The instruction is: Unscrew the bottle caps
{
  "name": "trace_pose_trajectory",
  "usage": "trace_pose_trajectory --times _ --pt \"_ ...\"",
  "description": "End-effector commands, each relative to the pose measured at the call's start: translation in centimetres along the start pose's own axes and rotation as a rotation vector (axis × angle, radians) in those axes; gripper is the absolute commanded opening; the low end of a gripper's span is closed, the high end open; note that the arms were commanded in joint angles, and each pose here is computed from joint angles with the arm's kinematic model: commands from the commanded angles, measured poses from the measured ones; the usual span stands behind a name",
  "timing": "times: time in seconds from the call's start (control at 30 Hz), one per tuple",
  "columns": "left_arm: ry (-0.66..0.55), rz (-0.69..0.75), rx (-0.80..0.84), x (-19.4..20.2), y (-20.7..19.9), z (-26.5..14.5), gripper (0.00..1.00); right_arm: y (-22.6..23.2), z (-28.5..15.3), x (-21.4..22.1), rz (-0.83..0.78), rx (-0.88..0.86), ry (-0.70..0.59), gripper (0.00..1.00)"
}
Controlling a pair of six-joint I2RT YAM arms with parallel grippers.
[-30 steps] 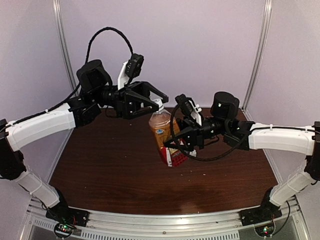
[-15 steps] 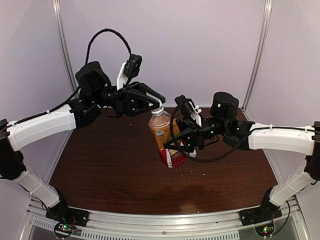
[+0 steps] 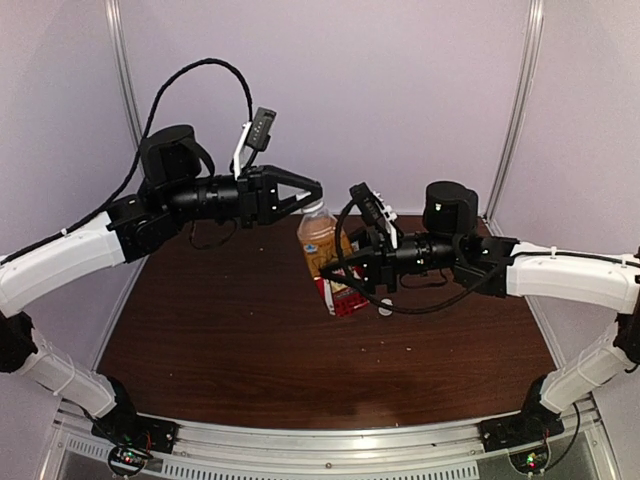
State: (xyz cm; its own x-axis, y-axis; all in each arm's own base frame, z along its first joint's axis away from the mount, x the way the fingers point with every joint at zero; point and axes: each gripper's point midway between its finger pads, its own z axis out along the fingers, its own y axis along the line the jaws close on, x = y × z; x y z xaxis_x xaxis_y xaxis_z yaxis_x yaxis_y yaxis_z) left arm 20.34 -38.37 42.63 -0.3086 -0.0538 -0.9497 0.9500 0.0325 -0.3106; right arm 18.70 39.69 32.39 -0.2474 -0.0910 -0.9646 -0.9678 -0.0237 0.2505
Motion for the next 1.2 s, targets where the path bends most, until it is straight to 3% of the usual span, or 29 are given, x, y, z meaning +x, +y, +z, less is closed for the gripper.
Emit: trace_pose_trajectory --times 0.0,0.27,0.57,0.8,1.17 --pt "-0.086 -0.097 -0.406 -1.5 5.3 -2.7 0.11 -3.7 -1.3 -0.5 -0.022 0.261 0.006 0.43" --pt "-0.087 -0.101 -0.412 -1.8 5.5 -2.1 0.2 -4.4 -1.4 -0.3 -0.028 0.299 0.011 0.42" --pt "-0.054 -0.099 -0.293 -1.1 4.6 -0.3 0.3 -3.3 -1.3 -0.6 -0.052 0.243 -0.002 0.42" --pt "-0.059 -0.067 -0.164 -1.6 2.6 0.6 0.43 -2.2 -1.1 -1.0 -0.061 0.177 -0.021 0.42" --pt "-0.058 -0.026 -0.123 -2.0 1.5 0.3 0.63 -1.7 -1.0 -1.1 -0.055 0.138 -0.028 0.42"
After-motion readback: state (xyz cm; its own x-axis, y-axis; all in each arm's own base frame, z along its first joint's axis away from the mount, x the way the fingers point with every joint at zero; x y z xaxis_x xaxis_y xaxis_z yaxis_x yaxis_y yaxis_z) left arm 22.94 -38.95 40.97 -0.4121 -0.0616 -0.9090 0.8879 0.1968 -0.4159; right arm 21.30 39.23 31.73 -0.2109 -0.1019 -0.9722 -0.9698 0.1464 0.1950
